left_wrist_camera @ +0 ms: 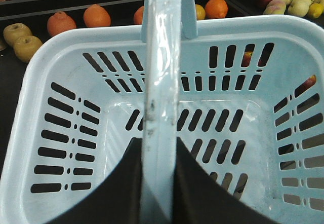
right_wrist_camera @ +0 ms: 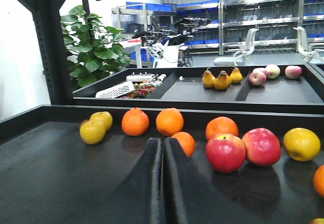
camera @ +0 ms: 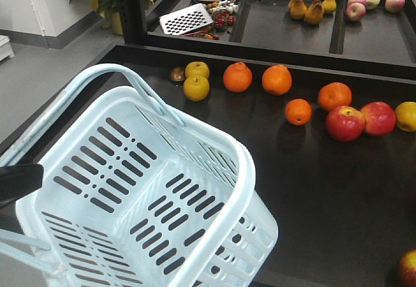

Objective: Pick three apples into basket with both arms
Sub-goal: 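Drive the base up to the fruit table edge holding the basket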

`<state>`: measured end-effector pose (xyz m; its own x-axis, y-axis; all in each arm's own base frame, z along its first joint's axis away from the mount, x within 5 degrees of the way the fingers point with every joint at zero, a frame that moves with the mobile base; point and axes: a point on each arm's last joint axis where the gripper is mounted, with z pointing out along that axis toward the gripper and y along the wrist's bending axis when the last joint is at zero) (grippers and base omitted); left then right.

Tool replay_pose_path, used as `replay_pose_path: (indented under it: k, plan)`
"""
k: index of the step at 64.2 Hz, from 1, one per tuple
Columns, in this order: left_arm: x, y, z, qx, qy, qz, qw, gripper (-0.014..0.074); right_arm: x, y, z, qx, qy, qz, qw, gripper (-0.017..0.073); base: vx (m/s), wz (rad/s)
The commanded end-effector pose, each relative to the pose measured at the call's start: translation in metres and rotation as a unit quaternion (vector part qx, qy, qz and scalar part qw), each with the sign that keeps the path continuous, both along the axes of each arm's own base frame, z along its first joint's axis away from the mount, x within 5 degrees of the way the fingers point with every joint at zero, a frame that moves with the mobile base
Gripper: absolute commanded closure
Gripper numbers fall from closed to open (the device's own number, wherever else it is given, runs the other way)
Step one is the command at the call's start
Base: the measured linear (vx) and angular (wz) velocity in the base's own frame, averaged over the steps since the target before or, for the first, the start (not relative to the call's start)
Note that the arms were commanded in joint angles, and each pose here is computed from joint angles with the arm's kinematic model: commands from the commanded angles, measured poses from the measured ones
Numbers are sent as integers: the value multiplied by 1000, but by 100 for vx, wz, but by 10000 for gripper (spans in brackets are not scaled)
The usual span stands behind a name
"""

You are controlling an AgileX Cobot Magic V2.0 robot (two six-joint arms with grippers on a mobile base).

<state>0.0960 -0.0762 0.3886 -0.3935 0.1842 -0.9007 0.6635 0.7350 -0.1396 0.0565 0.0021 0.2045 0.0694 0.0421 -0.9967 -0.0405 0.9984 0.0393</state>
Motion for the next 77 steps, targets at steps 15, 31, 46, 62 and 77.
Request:
replay_pose_path:
  k: [15,31,46,62,77]
  plan:
    - [0,0,19,-51,-40,15,998,600,-1,1,3,-8,-38,1,999,564,11,-13]
    - [0,0,19,-51,-40,15,998,600,-1,1,3,-8,-38,1,999,564,10,-16]
    - [0,0,19,-51,-40,15,998,600,-1,1,3,-8,-38,1,999,564,9,-19]
    - [0,0,19,-51,-40,15,998,600,-1,1,3,-8,-38,1,999,564,7,-19]
    - [0,0,19,-51,-40,15,998,600,-1,1,3,-8,-38,1,999,564,6,-19]
